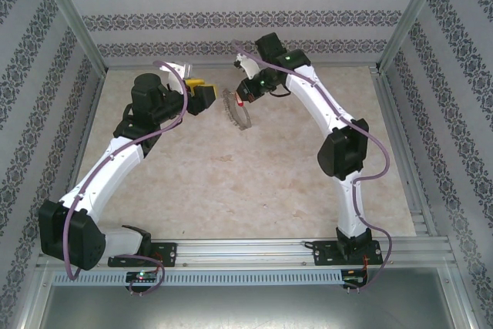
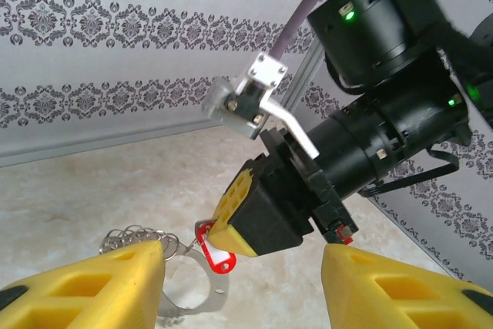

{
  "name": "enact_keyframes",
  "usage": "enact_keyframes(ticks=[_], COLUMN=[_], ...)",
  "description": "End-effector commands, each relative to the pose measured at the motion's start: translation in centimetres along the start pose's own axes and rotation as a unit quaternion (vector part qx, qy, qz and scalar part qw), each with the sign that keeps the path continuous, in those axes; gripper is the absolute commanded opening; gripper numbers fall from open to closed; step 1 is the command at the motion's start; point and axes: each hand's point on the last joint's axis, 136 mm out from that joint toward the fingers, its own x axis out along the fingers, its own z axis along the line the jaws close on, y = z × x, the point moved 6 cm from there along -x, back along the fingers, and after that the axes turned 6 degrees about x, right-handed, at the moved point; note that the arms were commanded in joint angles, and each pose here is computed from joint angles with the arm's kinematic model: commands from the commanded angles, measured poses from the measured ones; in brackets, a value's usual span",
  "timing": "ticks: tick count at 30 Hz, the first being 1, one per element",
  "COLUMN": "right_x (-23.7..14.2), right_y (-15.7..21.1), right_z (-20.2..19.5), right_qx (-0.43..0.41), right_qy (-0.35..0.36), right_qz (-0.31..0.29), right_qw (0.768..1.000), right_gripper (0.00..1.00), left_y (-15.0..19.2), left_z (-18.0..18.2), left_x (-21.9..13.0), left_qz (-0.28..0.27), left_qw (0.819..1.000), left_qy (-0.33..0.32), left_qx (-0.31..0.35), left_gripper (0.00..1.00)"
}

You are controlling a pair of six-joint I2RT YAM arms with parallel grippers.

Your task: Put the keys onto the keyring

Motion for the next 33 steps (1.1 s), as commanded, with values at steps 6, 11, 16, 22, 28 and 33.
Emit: enact_keyframes(ticks=[6, 11, 16, 22, 28, 33], right_x=[-0.5, -0.6, -0.4, 0.5, 1.6, 2.2], right_y=[2.1, 3.3, 4.9, 7.8, 10.6, 11.7], right_z=[-4.5, -6.1, -7.3, -9.4, -10.3, -9.6], right_qx=[0.062, 0.078, 0.091, 0.116, 0.133, 0.143], right_qy=[0.018, 0.025, 0.036, 0.061, 0.084, 0.067], right_qz=[0.001, 0.010, 0.026, 0.067, 0.109, 0.112], right_qw=[0.998, 0.997, 0.995, 0.989, 0.981, 0.981], right_gripper=[0.00, 0.00, 0.00, 0.00, 0.00, 0.00], left_y=[0.2, 0.3, 0.4, 0.3, 0.5, 0.7], left_z=[0.4, 0.4, 0.3, 0.2, 0.2, 0.2], left_x=[0.4, 0.6, 0.7, 0.8, 1.0, 1.1], left_qz=[-0.001, -0.002, -0.002, -0.003, 0.000, 0.003], left_qw=[1.000, 1.000, 0.999, 0.999, 0.999, 0.999], left_qy=[0.008, 0.010, 0.018, 0.023, 0.027, 0.028], left_qx=[-0.025, -0.029, -0.033, -0.035, -0.037, -0.037], left_gripper=[0.56, 0.57, 0.57, 0.57, 0.57, 0.57])
